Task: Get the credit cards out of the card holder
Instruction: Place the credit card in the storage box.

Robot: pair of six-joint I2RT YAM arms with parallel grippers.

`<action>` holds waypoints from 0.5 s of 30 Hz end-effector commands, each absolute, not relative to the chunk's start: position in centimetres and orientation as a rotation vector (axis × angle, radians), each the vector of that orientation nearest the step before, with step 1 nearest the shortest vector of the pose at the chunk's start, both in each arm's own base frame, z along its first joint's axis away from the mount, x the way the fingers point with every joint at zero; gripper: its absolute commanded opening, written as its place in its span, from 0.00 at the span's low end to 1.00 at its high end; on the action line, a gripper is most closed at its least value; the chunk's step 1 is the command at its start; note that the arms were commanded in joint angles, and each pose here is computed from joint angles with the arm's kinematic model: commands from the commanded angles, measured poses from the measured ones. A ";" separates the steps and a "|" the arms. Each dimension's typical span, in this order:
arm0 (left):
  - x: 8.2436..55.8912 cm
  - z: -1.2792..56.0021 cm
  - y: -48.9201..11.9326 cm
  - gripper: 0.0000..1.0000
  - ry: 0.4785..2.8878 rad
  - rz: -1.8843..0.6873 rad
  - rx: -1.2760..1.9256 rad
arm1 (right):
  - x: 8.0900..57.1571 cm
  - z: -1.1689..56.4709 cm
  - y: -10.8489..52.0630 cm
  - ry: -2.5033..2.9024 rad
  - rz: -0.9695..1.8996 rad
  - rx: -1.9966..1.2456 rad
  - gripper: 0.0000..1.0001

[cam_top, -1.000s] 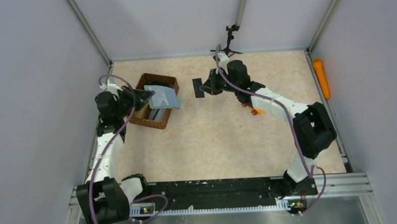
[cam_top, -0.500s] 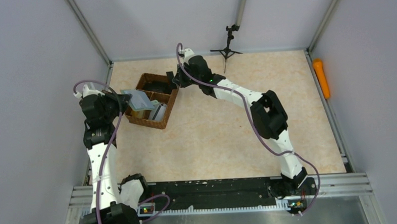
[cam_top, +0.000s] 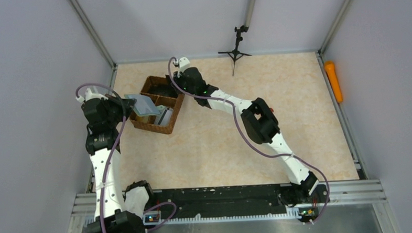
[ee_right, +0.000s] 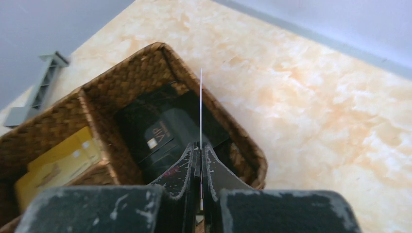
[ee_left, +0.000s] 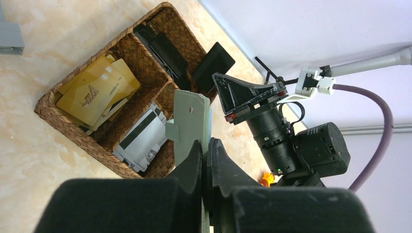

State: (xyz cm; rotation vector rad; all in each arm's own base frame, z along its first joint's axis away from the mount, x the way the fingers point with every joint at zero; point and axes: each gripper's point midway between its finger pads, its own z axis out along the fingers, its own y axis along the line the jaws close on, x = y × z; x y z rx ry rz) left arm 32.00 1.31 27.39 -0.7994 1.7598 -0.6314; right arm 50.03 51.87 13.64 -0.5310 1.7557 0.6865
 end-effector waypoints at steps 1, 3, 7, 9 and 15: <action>31.7 31.1 2.0 0.00 1.666 -0.583 -0.722 | 51.7 18.2 52.7 1.517 0.513 -0.607 0.00; 31.7 31.2 2.1 0.00 1.664 -0.575 -0.722 | 51.6 17.9 52.8 1.478 0.404 -0.658 0.00; 31.7 31.4 2.1 0.00 1.665 -0.575 -0.718 | 51.1 17.3 53.7 1.420 0.221 -0.735 0.00; 31.7 31.3 2.0 0.00 1.667 -0.578 -0.717 | 50.6 17.0 54.4 1.406 0.191 -0.767 0.00; 31.7 31.4 1.9 0.00 1.668 -0.583 -0.710 | 48.5 17.4 56.2 1.388 0.239 -0.794 0.53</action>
